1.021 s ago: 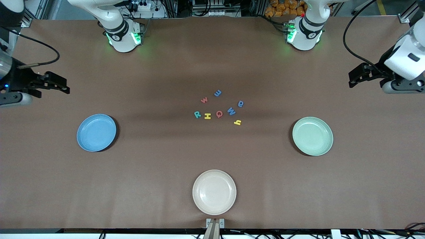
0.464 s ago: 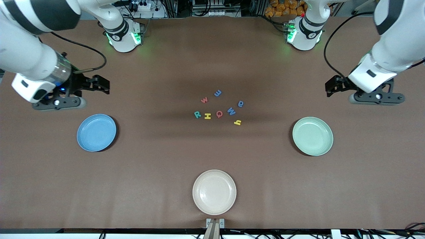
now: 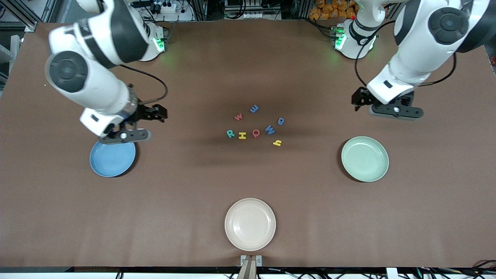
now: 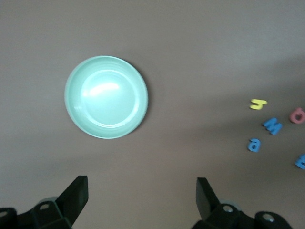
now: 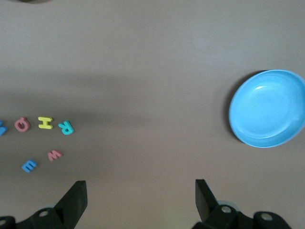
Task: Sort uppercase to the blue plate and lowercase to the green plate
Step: 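Move the right gripper and the left gripper toward the foam letters, then lower the right gripper to the teal R while the left gripper nears the blue a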
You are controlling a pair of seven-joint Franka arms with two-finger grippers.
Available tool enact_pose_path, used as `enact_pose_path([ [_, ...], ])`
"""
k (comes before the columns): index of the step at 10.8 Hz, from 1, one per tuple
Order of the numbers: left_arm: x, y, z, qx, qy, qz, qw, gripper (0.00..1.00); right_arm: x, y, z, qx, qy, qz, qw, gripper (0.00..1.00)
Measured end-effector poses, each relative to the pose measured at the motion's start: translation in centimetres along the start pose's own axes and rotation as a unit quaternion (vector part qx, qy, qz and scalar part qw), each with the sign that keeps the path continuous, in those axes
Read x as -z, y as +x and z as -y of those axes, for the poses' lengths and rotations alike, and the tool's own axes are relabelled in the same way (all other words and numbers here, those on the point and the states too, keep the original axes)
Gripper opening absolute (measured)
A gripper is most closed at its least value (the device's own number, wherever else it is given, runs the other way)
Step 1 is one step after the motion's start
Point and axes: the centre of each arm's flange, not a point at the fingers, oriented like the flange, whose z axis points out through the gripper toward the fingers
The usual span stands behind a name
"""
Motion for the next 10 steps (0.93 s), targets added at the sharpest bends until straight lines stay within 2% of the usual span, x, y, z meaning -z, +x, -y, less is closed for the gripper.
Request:
enact_pose_path([
  [4,-5.7,-1.7,-4.7,-0.036,-0.014,0.003,0.999,1.00,-5.9,-0.1,4.3,-0.009,0.004,-0.029,1.000,1.00],
  [7,-8.6,-1.4,-7.7,-0.064,-0.028,-0.004,0.998,1.00,-11.1,0.5,6.2,0.001,0.010,-0.055,0.998,1.00],
  [10,-11.2,-1.1,-9.9,-0.082,-0.045,-0.002,0.996,1.00,-16.3,0.3,10.3,0.020,0.021,-0.058,0.998,1.00],
])
